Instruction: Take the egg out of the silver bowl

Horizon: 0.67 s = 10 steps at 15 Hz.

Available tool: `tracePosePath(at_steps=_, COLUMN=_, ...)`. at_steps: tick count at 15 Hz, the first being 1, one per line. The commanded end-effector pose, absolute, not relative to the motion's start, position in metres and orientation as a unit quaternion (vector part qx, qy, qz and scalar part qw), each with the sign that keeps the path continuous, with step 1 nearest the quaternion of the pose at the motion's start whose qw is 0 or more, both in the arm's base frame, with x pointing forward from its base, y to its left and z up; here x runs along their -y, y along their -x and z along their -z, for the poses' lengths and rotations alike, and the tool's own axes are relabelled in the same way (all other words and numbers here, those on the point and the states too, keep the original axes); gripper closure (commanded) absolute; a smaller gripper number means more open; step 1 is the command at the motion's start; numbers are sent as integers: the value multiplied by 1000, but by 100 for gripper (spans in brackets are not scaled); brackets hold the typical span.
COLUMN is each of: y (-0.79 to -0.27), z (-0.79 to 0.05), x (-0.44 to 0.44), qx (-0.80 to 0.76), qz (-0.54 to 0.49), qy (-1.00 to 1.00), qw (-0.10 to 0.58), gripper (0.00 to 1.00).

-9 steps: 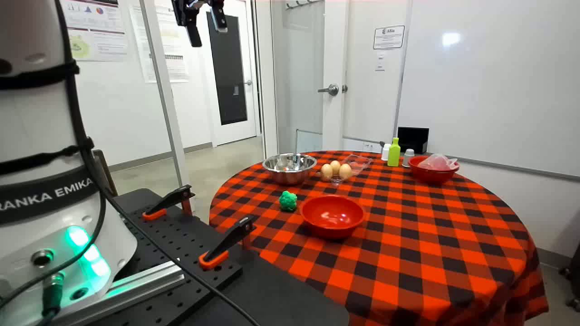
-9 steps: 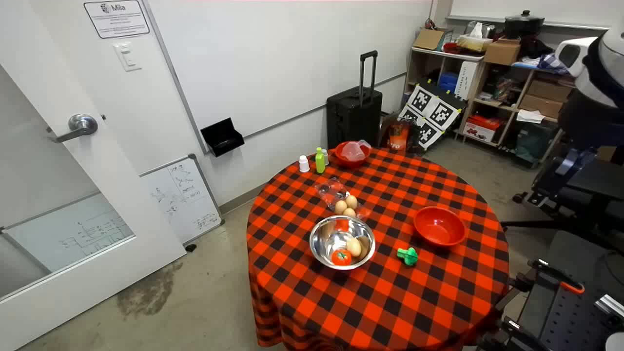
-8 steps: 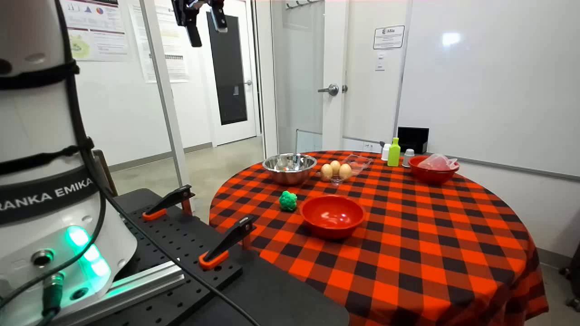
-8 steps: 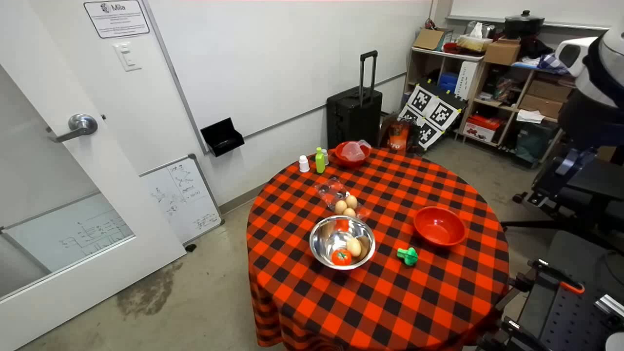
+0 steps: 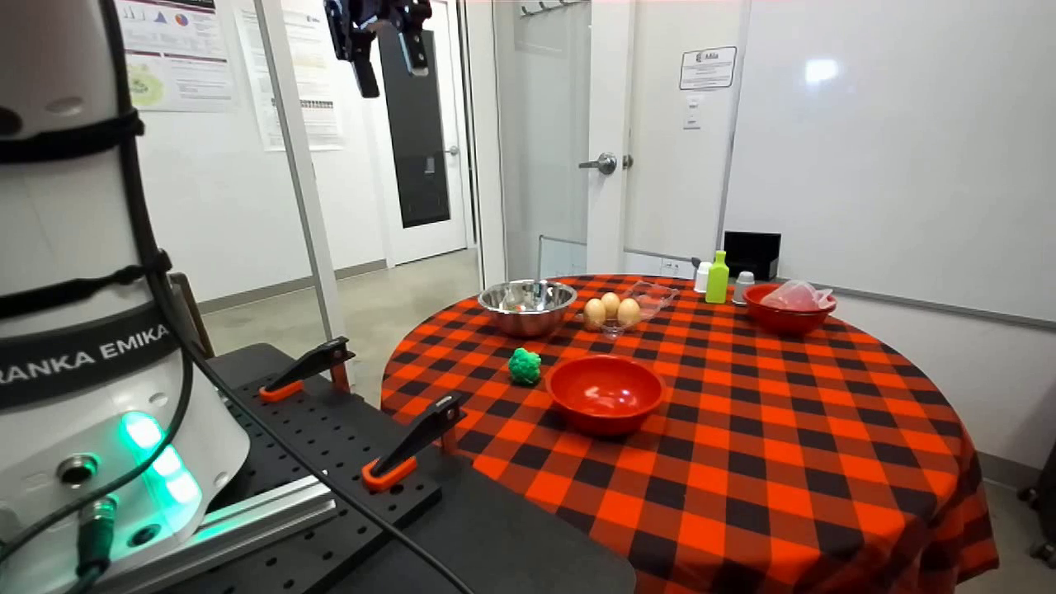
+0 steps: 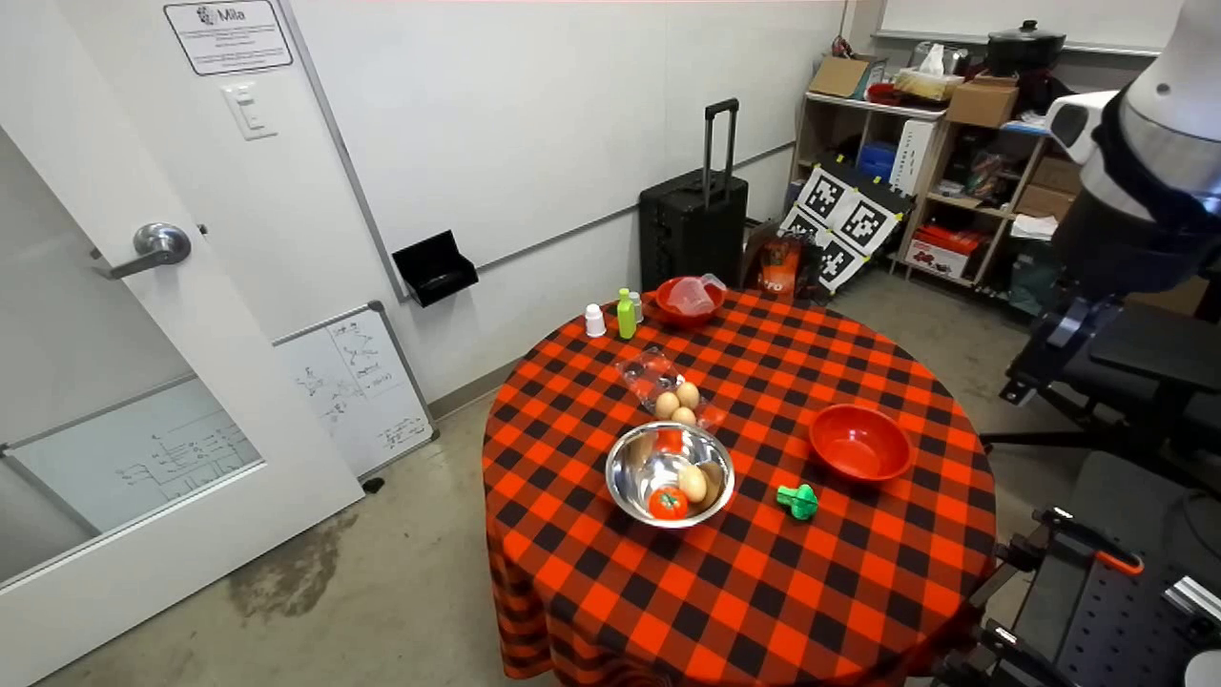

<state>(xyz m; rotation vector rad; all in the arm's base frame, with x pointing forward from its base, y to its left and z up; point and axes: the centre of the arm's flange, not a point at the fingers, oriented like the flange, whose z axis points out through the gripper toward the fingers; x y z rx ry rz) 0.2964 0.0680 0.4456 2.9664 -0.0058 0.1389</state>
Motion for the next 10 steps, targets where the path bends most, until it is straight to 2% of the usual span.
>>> tracePosePath(at_steps=1, y=-343, z=-431, x=-80, qx=-54, qz=-38, qy=-995, qw=75, gripper=0)
tracePosePath(at_steps=10, y=-435, z=-364, x=-123, qx=-147, qz=-3, qy=-987, qw=60, gripper=0)
